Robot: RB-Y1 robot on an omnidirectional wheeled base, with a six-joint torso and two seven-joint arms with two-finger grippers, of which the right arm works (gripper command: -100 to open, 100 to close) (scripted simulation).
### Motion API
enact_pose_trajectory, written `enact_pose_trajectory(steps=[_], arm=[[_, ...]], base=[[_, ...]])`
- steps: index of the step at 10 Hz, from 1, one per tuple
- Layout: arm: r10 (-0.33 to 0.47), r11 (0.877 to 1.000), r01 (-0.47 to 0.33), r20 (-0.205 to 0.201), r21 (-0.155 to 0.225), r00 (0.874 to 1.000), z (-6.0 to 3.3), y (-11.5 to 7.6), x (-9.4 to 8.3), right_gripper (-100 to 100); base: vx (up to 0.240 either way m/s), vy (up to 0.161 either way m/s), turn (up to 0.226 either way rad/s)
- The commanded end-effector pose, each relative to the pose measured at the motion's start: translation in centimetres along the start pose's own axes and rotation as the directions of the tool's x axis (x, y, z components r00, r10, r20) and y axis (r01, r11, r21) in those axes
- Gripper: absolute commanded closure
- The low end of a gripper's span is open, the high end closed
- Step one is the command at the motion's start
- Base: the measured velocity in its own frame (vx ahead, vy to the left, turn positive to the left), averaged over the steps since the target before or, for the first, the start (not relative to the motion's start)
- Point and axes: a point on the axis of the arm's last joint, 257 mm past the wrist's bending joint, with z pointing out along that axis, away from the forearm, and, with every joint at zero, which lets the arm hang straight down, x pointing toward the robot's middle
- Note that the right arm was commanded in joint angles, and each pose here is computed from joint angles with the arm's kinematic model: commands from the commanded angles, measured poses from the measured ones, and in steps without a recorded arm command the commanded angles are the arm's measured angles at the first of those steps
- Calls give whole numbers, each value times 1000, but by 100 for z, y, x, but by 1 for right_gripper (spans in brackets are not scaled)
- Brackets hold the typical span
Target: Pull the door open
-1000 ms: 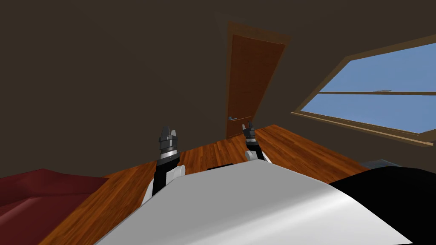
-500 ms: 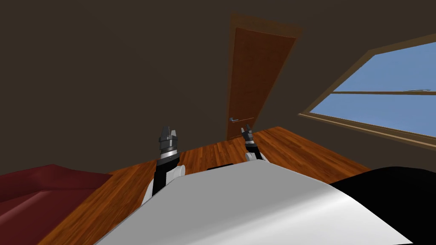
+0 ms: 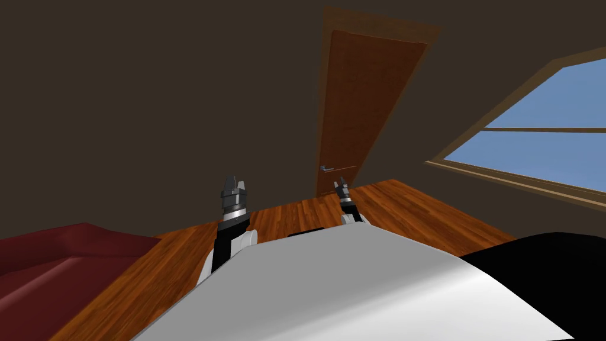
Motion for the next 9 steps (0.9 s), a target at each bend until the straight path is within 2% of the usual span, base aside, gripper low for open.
enact_pose_trajectory(steps=[1, 6, 7, 9], arm=[[1, 1000, -1, 1, 17, 1000, -31, -98, -31, -100], [1, 994, -1, 1, 113, 1000, -201, -562, -130, -100], [1, 994, -1, 1, 113, 1000, -201, -562, -130, -100], [0, 989, 0, 2, 149, 1000, -276, -728, -173, -100]], base=[[67, -49, 41], [75, -58, 72], [57, -58, 24], [49, -50, 59]])
